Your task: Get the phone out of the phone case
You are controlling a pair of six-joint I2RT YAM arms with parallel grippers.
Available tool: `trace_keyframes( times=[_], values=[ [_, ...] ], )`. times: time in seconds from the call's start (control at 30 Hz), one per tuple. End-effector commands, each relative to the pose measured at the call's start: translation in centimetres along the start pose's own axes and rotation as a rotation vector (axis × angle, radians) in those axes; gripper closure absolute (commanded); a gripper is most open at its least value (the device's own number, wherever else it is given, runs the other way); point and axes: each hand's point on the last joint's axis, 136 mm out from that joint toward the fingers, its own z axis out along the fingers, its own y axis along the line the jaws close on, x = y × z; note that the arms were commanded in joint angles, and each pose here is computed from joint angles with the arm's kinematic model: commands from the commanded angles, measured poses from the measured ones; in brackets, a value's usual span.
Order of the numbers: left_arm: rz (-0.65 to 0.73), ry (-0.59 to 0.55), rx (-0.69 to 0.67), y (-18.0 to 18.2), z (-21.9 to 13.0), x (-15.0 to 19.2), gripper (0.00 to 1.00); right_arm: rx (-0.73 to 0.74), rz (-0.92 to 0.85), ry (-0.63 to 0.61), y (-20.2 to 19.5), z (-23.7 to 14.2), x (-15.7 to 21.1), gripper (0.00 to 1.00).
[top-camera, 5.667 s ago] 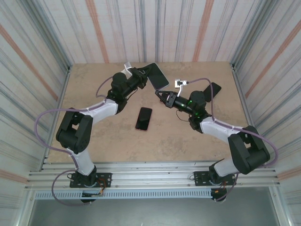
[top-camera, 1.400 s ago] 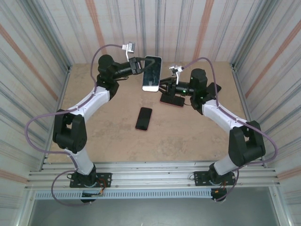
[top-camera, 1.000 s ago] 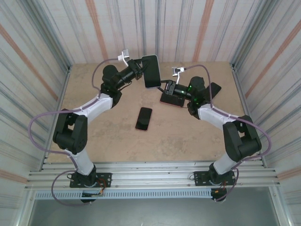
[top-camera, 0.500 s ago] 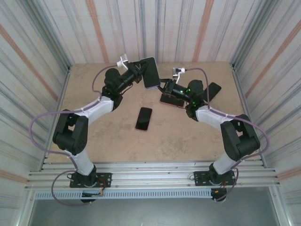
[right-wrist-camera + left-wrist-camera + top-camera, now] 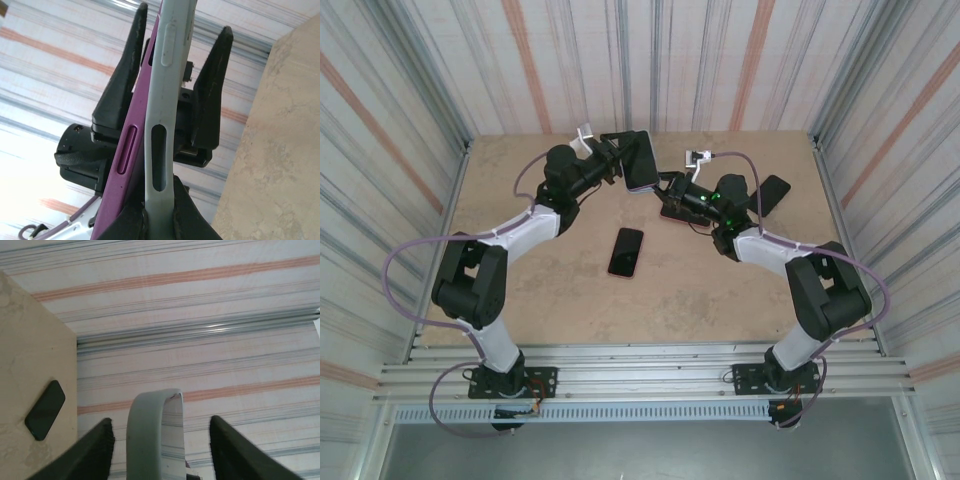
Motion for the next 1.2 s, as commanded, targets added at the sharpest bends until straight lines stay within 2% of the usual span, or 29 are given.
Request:
trace_keyframes(
  times=[0.0,0.13,0.27,0.43,0.57,0.77,0.97,1.17],
  values=[
    [-0.018,0.021,-0.054,1.0,-0.4,0.1,0.38,-0.043,0.003,-0.040,1.2,0.4,-0.8,1.00],
    [0.005,0.015,-0.089,0.9,-0.9,0.0,0.27,-0.036,0.005,-0.068,0.7,0.3,-1.2,1.00],
    [0.013,-0.020,-0.135,1.4,-2.4,-0.1,0.23,-0.027,0.004,-0.092,0.4,0.3,-1.9,1.00],
    [-0.008,-0.042,-0.153,1.2,-4.3,1.0,0.23,-0.018,-0.002,-0.122,0.0,0.5,-2.7,1.00],
    [-0.045,-0.053,-0.184,1.5,-6.0,3.2,0.23,-0.009,-0.020,-0.151,-0.4,0.6,-3.5,1.00],
    [-0.048,-0.087,-0.186,0.0,-8.1,6.4,0.23,0.001,-0.031,-0.185,-1.1,0.8,-4.3,1.00],
    [-0.044,-0.068,-0.131,-2.4,-6.9,7.3,0.26,-0.009,-0.035,-0.190,-1.3,1.1,-4.3,1.00],
    [-0.082,-0.039,-0.104,-2.1,-5.0,7.5,0.29,-0.018,-0.043,-0.185,-1.0,1.3,-4.0,1.00]
  ],
)
